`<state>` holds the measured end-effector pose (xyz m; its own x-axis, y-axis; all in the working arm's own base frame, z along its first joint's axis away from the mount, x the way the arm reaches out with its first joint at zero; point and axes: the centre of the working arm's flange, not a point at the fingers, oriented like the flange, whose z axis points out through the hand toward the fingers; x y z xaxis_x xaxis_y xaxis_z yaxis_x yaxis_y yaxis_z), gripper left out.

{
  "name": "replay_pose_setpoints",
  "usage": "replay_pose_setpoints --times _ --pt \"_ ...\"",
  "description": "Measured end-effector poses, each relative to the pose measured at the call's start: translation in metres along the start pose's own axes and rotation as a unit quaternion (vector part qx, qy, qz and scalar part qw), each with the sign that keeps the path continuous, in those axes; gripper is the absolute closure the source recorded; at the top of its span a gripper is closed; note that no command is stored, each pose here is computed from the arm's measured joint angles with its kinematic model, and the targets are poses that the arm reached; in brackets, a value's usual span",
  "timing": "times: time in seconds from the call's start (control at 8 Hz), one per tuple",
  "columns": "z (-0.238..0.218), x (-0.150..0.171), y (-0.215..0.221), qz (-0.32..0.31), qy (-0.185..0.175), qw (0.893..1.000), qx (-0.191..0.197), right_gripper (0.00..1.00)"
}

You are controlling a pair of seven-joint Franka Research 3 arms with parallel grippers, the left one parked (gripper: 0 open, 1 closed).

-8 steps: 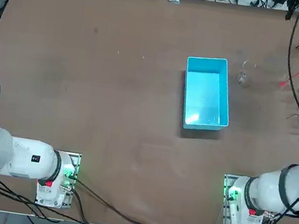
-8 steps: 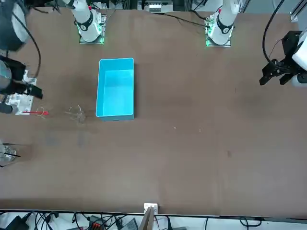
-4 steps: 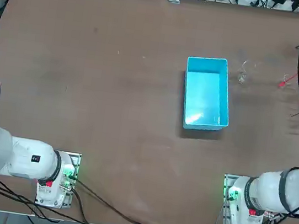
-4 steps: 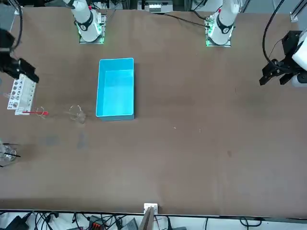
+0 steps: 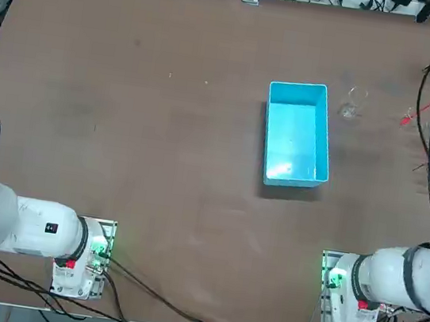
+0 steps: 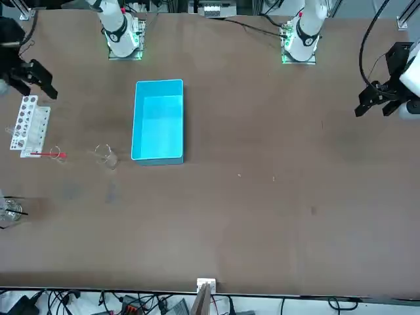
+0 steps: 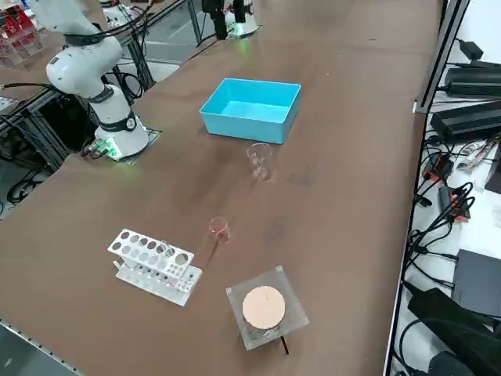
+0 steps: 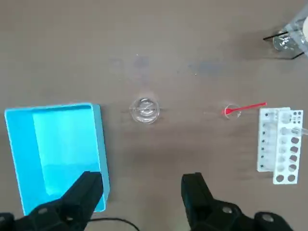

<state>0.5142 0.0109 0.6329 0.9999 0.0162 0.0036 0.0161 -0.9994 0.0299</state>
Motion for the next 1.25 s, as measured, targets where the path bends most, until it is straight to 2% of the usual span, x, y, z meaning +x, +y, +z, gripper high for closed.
replay_pose_setpoints --times 0.12,0.5,1.25 --pt "0.001 -0.008 0.004 -0.026 -0.002 1.0 0.002 0.0" --pt "-0.008 -0.019 0.017 -0.032 0.006 0.999 0.006 0.0" --pt "-0.013 0.0 0.006 -0.024 0.007 1.0 0.007 0.0"
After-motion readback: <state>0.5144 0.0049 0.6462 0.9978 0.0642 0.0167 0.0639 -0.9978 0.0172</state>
